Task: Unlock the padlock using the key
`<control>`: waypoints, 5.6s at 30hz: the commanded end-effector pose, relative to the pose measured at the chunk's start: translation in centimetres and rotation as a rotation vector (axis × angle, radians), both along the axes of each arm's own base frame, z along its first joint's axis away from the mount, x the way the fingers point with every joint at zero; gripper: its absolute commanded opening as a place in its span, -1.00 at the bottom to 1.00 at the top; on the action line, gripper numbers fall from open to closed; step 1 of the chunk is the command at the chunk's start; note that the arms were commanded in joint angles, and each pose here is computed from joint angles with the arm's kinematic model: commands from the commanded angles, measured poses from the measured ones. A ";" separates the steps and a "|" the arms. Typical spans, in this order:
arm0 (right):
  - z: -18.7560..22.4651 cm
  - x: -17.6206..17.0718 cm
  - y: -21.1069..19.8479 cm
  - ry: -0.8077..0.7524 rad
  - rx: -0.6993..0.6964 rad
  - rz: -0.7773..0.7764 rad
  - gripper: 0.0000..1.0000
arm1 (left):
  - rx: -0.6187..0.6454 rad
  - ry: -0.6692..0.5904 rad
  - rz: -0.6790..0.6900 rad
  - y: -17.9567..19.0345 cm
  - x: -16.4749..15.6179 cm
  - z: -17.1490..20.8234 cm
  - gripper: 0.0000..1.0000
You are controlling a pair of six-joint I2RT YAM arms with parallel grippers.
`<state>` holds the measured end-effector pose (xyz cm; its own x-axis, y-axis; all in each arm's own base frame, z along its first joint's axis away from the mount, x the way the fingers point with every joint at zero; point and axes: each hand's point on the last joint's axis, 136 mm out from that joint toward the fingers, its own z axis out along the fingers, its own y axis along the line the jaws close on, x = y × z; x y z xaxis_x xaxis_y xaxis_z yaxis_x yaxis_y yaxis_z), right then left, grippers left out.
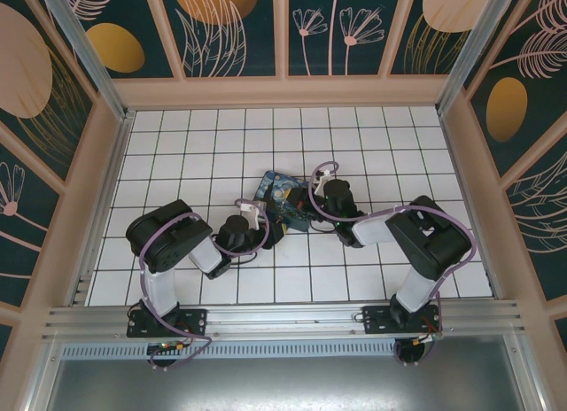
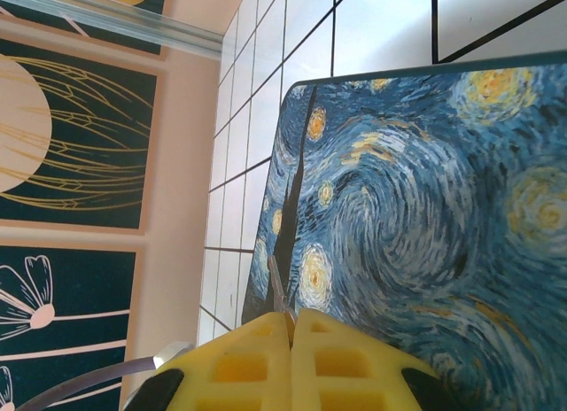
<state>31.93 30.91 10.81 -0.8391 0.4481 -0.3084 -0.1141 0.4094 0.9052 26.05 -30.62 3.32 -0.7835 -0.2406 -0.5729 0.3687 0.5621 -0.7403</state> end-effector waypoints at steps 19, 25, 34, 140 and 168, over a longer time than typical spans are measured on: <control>6.3 -4.9 -1.6 -0.136 -0.049 0.032 -1.00 | 0.041 0.072 -0.003 -0.5 0.2 1.4 -1.00; 5.3 -8.2 -2.7 -0.121 -0.009 0.012 -1.00 | 0.048 0.083 0.004 -0.5 0.3 1.8 -1.00; 0.9 -12.2 -4.6 -0.012 -0.012 0.024 -1.00 | -0.003 0.133 -0.025 -0.9 -0.1 2.3 -1.00; -0.6 -11.1 -4.2 -0.003 -0.003 -0.013 -1.00 | -0.151 0.238 -0.171 -2.5 -2.6 5.1 -1.00; -1.0 -11.5 -4.6 0.002 -0.012 -0.014 -1.00 | -0.150 0.251 -0.161 -2.4 -2.5 5.0 -1.00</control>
